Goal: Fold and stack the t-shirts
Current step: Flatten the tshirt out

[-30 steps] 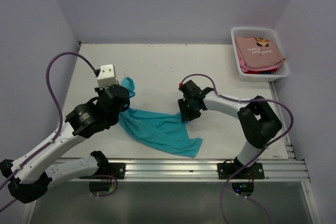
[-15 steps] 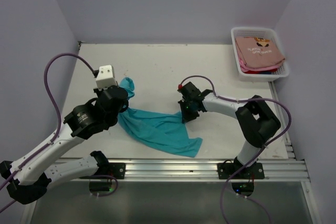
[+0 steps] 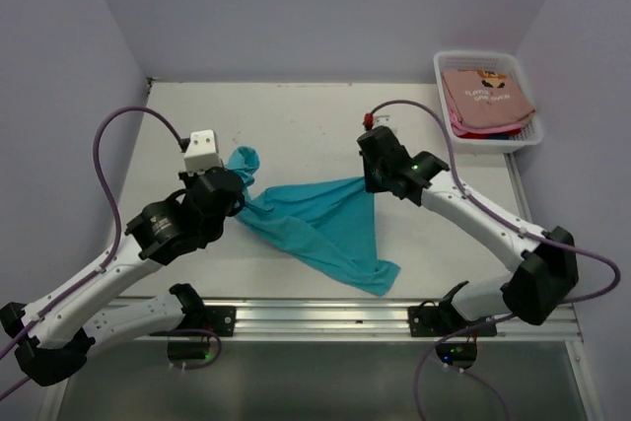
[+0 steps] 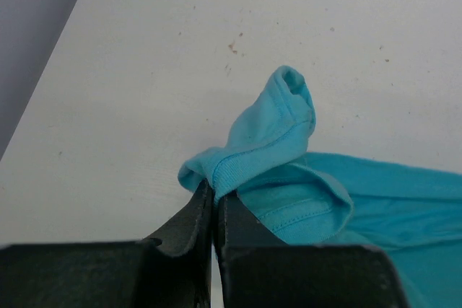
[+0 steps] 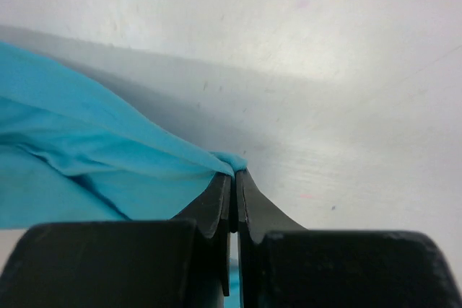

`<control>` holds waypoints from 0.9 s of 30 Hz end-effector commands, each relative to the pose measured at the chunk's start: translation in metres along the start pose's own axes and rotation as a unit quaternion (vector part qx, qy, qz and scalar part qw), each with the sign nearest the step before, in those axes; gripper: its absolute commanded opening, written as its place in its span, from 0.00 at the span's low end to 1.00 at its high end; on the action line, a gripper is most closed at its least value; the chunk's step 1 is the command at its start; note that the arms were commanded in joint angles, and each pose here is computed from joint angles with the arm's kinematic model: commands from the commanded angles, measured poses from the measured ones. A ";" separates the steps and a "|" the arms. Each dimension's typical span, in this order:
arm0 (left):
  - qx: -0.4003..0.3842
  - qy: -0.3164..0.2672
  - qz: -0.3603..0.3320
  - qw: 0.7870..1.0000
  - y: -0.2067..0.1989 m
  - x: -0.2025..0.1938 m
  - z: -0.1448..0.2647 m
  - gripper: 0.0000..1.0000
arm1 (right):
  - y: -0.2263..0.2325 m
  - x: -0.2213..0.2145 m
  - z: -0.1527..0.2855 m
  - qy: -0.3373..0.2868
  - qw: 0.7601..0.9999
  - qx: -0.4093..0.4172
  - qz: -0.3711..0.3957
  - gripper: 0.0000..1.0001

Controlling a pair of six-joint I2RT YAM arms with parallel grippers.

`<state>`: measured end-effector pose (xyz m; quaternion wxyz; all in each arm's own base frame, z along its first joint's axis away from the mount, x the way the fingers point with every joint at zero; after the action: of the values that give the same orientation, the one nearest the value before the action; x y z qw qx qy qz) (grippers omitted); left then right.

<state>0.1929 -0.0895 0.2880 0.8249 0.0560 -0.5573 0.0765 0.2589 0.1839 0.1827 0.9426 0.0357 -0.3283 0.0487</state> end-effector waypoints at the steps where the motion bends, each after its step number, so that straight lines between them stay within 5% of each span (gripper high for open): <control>1: 0.018 -0.030 0.018 0.999 0.001 0.000 -0.008 0.00 | -0.047 0.056 0.067 -0.135 0.983 -0.113 -0.047 0.00; 8: 0.029 -0.014 0.030 0.999 -0.003 -0.047 -0.026 0.01 | -0.084 0.079 0.133 -0.224 0.956 -0.172 -0.086 0.00; 10: 0.030 -0.001 0.057 0.998 -0.004 -0.062 -0.030 0.13 | -0.089 0.079 0.141 -0.235 0.951 -0.177 -0.091 0.00; 12: 0.034 0.023 0.082 0.996 -0.002 -0.085 -0.033 0.33 | -0.094 0.079 0.148 -0.244 0.948 -0.180 -0.096 0.00; 13: 0.040 0.034 0.086 0.995 0.000 -0.096 -0.034 0.67 | -0.095 0.078 0.149 -0.243 0.948 -0.183 -0.091 0.00; 16: 0.048 0.059 0.113 0.991 0.001 -0.111 -0.033 1.00 | -0.099 0.077 0.152 -0.245 0.946 -0.189 -0.091 0.00; 20: 0.042 0.061 0.135 0.988 0.001 -0.112 -0.031 1.00 | -0.100 0.075 0.152 -0.245 0.947 -0.191 -0.089 0.00; 24: -0.069 0.021 0.141 0.987 -0.031 -0.090 -0.033 1.00 | -0.099 0.073 0.149 -0.241 0.948 -0.189 -0.086 0.00; 27: -0.171 -0.008 0.059 0.983 -0.062 -0.085 -0.038 1.00 | -0.097 0.072 0.147 -0.237 0.951 -0.182 -0.082 0.00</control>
<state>0.1865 -0.1105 0.1706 0.8464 -0.0349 -0.5190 0.1142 0.2389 0.0850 0.3323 0.8390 -0.0933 -0.5284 -0.0898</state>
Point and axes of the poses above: each gripper's point midway between its finger pads, its own z axis back along the fingers, its own y axis along the line the jaws close on, x = y × z, the point moved 5 cm from there along z, back along the fingers, and after that the axes turned 3 degrees about -z, right-handed, at the moved point
